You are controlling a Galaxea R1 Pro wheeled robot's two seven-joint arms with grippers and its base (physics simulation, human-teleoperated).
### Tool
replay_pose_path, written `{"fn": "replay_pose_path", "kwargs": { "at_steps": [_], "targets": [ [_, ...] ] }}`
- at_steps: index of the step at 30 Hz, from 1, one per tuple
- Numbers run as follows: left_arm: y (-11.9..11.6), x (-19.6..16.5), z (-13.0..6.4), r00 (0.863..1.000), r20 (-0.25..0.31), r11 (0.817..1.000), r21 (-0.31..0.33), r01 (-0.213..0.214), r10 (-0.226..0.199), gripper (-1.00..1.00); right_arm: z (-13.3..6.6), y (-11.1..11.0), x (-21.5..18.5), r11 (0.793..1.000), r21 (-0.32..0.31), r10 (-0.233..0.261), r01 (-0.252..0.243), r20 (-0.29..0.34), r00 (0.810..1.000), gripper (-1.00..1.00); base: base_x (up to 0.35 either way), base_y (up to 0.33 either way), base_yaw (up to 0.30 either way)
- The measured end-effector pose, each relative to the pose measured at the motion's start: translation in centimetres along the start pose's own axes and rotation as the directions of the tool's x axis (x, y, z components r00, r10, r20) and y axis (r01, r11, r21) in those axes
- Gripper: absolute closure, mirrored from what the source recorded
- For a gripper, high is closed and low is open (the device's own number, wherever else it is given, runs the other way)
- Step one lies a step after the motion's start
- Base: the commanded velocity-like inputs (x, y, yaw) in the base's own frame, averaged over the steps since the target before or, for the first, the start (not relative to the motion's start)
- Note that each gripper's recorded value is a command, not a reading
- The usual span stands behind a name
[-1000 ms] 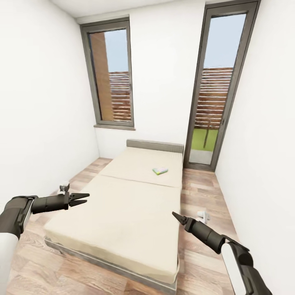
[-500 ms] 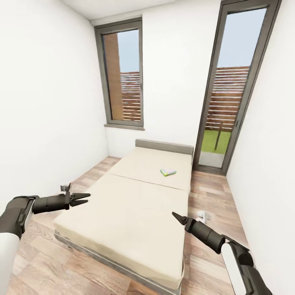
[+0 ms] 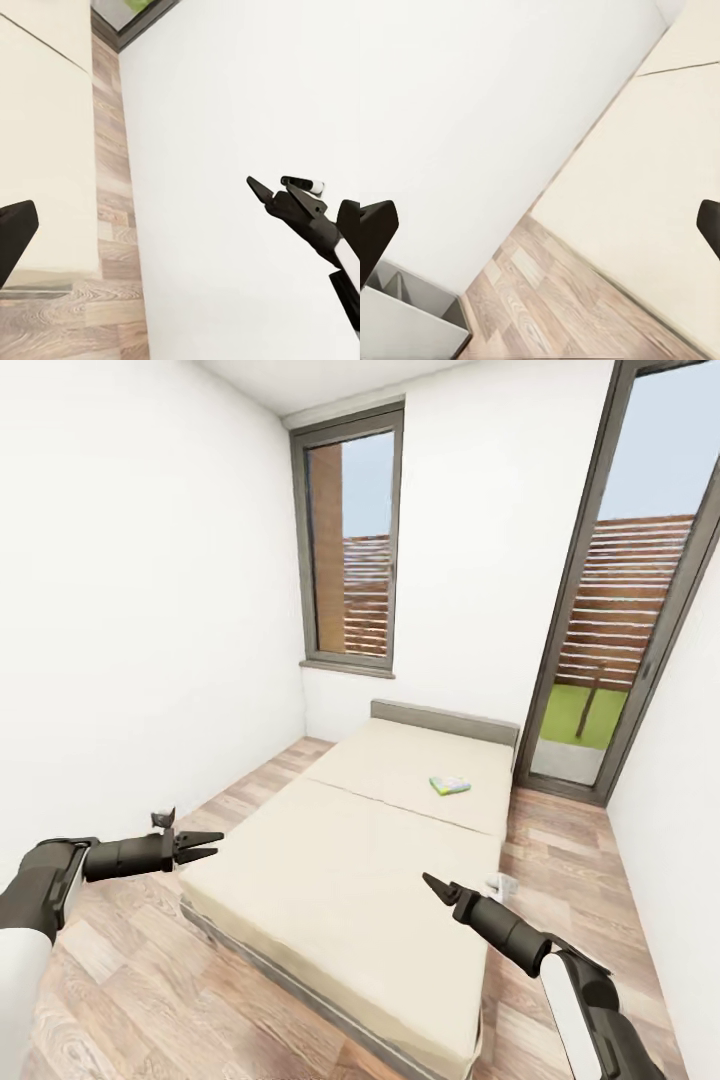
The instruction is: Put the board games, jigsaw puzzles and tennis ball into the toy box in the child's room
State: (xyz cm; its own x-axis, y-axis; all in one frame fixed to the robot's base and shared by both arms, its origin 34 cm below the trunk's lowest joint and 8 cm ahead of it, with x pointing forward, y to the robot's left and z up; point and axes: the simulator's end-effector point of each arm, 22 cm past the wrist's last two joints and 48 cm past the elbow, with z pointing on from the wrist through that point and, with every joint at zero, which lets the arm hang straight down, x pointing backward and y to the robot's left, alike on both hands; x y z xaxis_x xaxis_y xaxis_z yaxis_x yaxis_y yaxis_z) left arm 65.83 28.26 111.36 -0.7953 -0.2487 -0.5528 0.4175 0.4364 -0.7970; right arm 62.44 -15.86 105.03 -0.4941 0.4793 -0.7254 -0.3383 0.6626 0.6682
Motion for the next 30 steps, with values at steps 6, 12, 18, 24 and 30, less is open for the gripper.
{"fn": "replay_pose_path", "kwargs": {
  "at_steps": [6, 12, 18, 24, 30],
  "targets": [
    [-0.04, 0.07, 0.16, 1.0, -0.002, 1.0, 0.002, 0.001, -0.001, -1.0, 0.06, 0.14, 0.01, 1.0, -0.003, 0.001, -0.001, 0.001, 1.0, -1.0, 0.0, -0.219, 0.291],
    [-0.05, 0.07, 0.18, 1.0, -0.002, 1.0, 0.002, 0.0, 0.0, -1.0, 0.1, 0.21, 0.04, 1.0, -0.004, 0.001, -0.001, 0.0, 1.0, -1.0, 0.0, -0.055, 0.291],
    [-0.05, 0.07, 0.18, 1.0, -0.002, 1.0, 0.002, -0.001, 0.001, -1.0, 0.14, 0.28, 0.06, 1.0, -0.005, 0.001, -0.001, 0.001, 1.0, -1.0, 0.0, -0.007, 0.292],
    [-0.05, 0.07, 0.18, 1.0, -0.002, 1.0, 0.002, 0.0, 0.0, -1.0, 0.17, 0.33, 0.07, 1.0, -0.006, 0.002, -0.002, 0.002, 1.0, -1.0, 0.0, -0.001, 0.292],
    [-0.05, 0.07, 0.18, 1.0, -0.002, 1.0, 0.002, 0.0, 0.0, -1.0, 0.2, 0.38, 0.1, 1.0, -0.007, 0.003, -0.003, 0.002, 1.0, -1.0, 0.0, -0.028, 0.291]
  ]
}}
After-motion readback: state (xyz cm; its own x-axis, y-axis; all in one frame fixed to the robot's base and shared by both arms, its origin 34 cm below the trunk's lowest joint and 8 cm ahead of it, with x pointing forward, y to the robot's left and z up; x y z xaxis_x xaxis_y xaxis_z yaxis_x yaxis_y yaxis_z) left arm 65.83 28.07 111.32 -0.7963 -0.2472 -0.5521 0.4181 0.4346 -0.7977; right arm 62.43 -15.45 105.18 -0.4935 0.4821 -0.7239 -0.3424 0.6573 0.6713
